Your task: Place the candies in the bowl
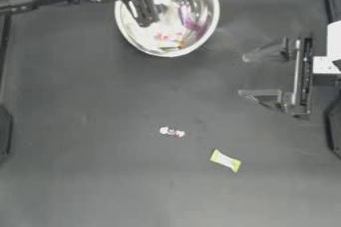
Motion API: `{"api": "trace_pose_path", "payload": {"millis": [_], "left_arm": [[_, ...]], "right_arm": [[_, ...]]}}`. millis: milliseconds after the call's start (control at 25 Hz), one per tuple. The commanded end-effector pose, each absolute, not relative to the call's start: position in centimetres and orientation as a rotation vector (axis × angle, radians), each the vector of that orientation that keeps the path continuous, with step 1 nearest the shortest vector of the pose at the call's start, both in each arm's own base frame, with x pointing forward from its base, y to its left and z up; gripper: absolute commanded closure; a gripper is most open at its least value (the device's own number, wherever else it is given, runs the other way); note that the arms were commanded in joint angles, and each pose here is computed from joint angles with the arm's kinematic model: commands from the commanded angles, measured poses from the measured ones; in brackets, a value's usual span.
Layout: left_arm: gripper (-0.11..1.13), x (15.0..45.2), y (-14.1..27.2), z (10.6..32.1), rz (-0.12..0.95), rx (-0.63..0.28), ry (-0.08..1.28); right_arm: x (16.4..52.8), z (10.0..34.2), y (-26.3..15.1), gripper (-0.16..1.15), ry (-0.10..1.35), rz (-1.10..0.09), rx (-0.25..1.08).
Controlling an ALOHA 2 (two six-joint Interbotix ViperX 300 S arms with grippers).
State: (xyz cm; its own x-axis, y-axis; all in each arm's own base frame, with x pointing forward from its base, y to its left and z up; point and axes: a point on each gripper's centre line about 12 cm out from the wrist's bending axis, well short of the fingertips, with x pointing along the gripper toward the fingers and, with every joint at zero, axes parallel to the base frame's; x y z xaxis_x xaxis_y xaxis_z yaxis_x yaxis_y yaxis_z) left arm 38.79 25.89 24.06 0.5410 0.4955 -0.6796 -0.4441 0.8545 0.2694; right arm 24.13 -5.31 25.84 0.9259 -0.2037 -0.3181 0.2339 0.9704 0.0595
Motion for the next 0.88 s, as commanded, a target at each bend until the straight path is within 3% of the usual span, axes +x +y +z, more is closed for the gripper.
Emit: {"api": "trace_pose_path", "payload": {"millis": [40,440,680,880], "left_arm": [[0.00,37.6,23.6,30.0,0.557,0.095,0.693],[0.00,34.0,15.9,32.3,0.440,0.114,0.599],[0.00,30.0,11.3,33.1,0.355,0.125,0.427],[0.00,26.9,9.4,32.0,0.331,0.082,0.360]], "right_arm": [[24.4,26.7,-5.4,-0.03,0.294,-0.225,0.098],[24.3,26.6,-5.3,-0.03,0.326,-0.224,0.100],[24.3,26.9,-5.3,-0.03,0.337,-0.224,0.101],[24.3,27.1,-5.3,-0.03,0.409,-0.223,0.121]]}}
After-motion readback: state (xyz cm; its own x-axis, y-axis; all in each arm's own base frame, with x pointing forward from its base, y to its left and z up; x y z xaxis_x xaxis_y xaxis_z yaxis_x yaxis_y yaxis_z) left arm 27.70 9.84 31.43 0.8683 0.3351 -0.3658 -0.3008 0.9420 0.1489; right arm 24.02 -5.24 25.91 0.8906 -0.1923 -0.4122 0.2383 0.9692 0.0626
